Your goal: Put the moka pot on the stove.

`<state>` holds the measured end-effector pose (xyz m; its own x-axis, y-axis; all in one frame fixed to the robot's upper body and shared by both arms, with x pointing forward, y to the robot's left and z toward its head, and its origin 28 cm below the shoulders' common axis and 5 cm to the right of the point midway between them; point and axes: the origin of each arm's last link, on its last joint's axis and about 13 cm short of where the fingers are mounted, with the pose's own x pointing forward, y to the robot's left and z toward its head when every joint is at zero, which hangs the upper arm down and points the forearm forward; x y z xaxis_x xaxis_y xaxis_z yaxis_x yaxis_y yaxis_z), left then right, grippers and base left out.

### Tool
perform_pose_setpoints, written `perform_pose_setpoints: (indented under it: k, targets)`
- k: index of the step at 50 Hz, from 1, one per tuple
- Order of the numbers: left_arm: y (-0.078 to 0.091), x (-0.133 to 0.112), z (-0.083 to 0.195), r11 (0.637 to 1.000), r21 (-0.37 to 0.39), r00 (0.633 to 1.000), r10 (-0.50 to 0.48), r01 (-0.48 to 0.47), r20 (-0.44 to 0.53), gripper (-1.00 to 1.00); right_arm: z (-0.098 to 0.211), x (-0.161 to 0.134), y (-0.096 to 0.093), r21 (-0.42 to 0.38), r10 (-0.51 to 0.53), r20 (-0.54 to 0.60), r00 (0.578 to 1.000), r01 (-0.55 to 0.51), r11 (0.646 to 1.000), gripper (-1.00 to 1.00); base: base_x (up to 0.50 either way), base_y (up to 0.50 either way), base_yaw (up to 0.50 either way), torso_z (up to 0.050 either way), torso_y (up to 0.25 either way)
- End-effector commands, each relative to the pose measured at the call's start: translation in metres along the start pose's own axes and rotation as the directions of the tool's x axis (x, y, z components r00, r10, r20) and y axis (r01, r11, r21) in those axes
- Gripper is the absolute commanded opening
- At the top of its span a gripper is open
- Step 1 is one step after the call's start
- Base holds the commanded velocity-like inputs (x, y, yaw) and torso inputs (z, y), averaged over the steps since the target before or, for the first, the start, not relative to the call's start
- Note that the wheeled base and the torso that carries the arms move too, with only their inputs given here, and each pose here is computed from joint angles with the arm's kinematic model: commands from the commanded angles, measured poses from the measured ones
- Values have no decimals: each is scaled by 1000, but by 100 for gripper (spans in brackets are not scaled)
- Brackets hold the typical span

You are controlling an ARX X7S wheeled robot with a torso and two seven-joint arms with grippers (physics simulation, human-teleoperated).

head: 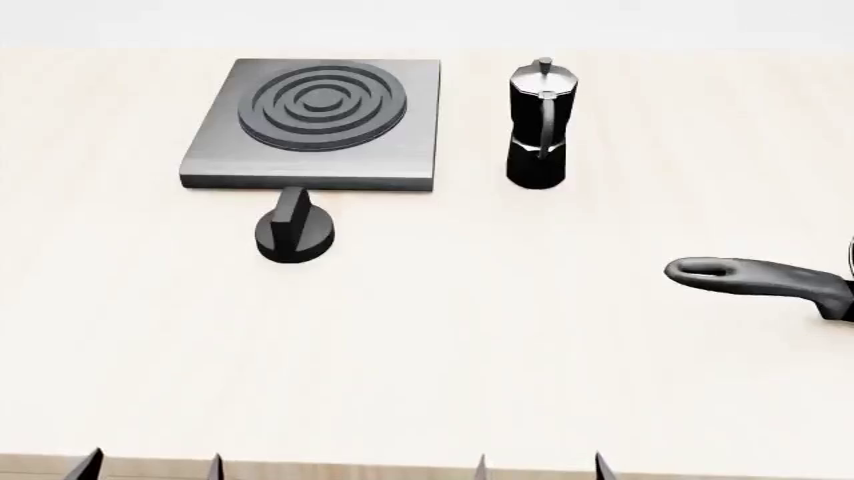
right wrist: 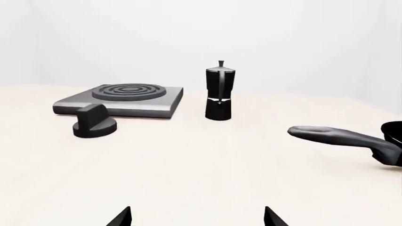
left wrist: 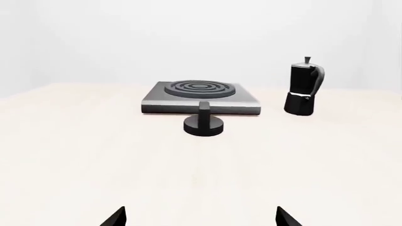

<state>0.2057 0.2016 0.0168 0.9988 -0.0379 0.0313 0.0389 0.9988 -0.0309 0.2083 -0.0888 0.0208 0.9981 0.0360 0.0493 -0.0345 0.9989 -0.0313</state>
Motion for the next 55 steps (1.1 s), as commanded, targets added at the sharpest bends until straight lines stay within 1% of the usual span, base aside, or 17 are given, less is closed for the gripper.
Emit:
perform_pose_setpoints:
  k: [1,12,19,55]
  targets:
    - [1,0,4,1000,7,999,7,-7,42,100,12,-3,-1,-7,-8,41,999,8,1000,100,0,0,0,0,0]
    - [1,-1,6,1000,4,998,5,-6,58,100,15,-4,0,-9,-1,55,998,1,1000,100,0,0,0,0,0]
    - [1,-2,6,1000,2,998,6,-6,61,100,21,-6,2,-24,7,80,997,-5,1000,100,60,0,0,0,0]
    - [1,-2,7,1000,7,998,6,-7,63,100,17,-5,2,-25,-1,59,998,3,1000,100,277,0,0,0,0]
